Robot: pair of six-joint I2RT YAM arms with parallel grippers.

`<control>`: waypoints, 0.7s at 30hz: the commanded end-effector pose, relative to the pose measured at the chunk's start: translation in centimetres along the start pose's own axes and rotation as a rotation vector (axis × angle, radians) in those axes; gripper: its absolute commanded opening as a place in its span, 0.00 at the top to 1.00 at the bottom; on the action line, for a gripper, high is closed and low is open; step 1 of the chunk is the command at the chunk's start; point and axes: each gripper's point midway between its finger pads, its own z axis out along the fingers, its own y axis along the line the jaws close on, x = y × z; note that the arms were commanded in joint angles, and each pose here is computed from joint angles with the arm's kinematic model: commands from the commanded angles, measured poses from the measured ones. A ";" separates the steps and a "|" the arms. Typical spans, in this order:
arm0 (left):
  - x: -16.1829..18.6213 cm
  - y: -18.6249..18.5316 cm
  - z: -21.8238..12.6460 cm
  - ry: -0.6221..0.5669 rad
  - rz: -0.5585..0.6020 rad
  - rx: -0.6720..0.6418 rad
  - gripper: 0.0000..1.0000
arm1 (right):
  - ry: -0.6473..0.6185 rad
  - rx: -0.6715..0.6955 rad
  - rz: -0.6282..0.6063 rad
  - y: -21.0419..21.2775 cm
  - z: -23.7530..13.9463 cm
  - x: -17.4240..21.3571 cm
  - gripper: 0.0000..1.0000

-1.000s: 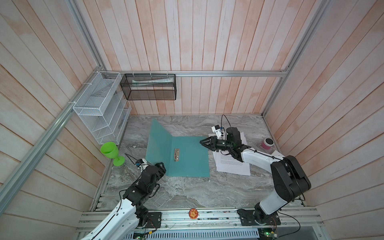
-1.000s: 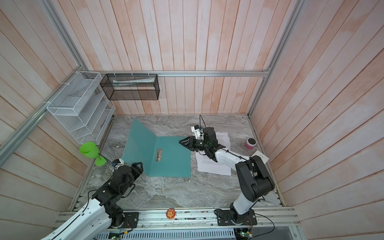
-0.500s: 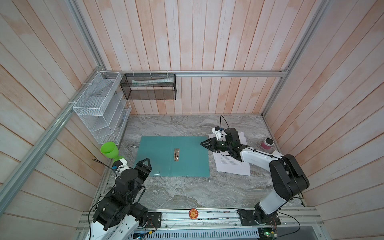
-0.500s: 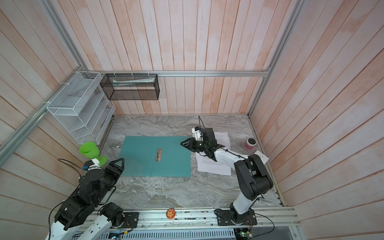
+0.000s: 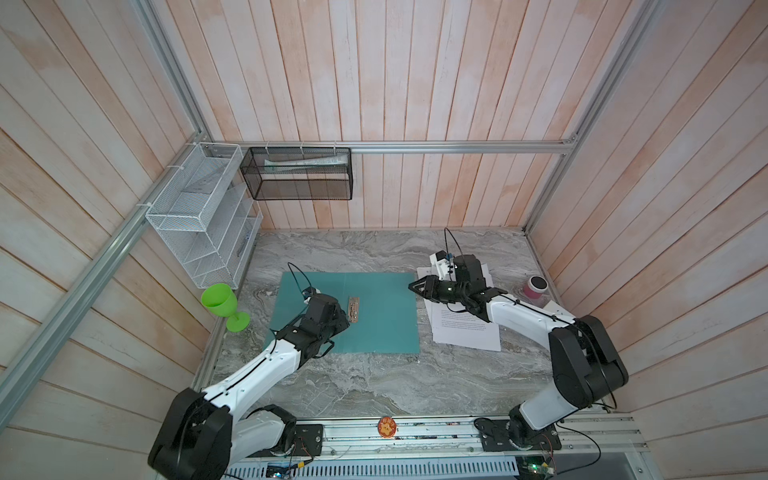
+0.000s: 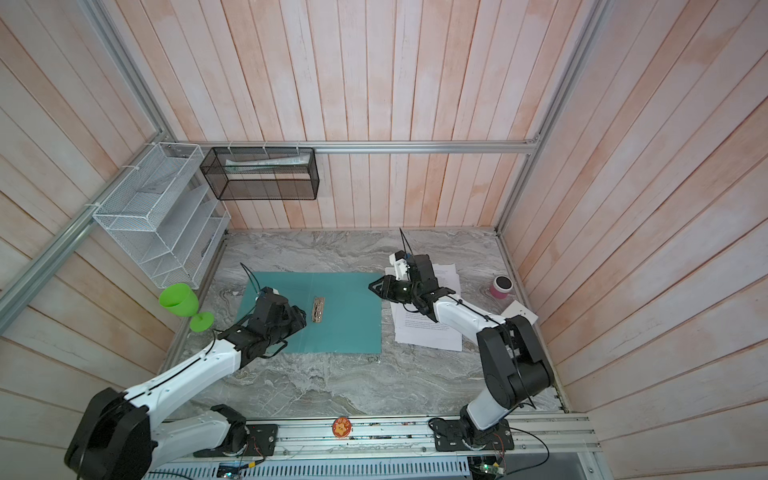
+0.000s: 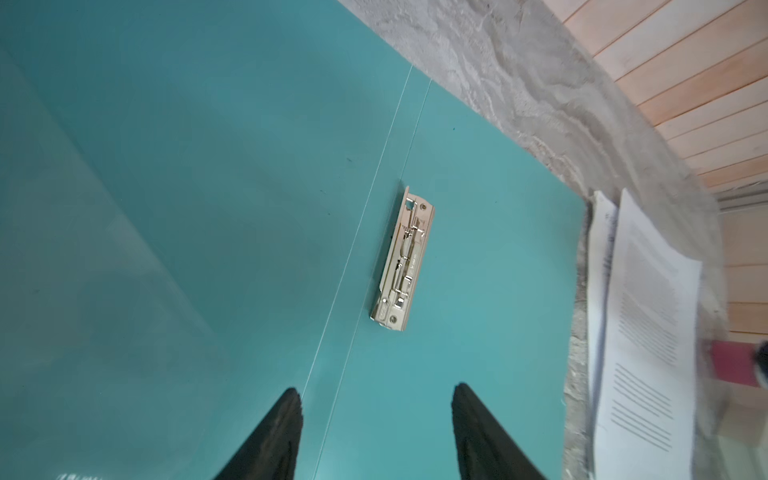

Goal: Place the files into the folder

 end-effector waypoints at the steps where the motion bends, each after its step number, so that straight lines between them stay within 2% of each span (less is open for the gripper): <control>1: -2.5 -3.3 2.1 -0.063 0.103 0.077 0.43 | -0.035 0.075 -0.020 -1.7 -1.8 -0.3 0.67; 8: -1.6 -2.4 7.8 -0.018 0.163 -0.039 0.48 | -0.101 0.134 0.027 -4.8 -5.0 -1.2 0.67; 16: -0.1 -3.6 11.2 0.020 0.190 -0.028 0.56 | -0.195 0.181 0.059 -6.9 -9.0 -2.9 0.68; 21: 1.3 -5.3 12.2 0.050 0.191 0.011 0.60 | -0.224 0.201 0.070 -7.9 -10.4 -3.4 0.68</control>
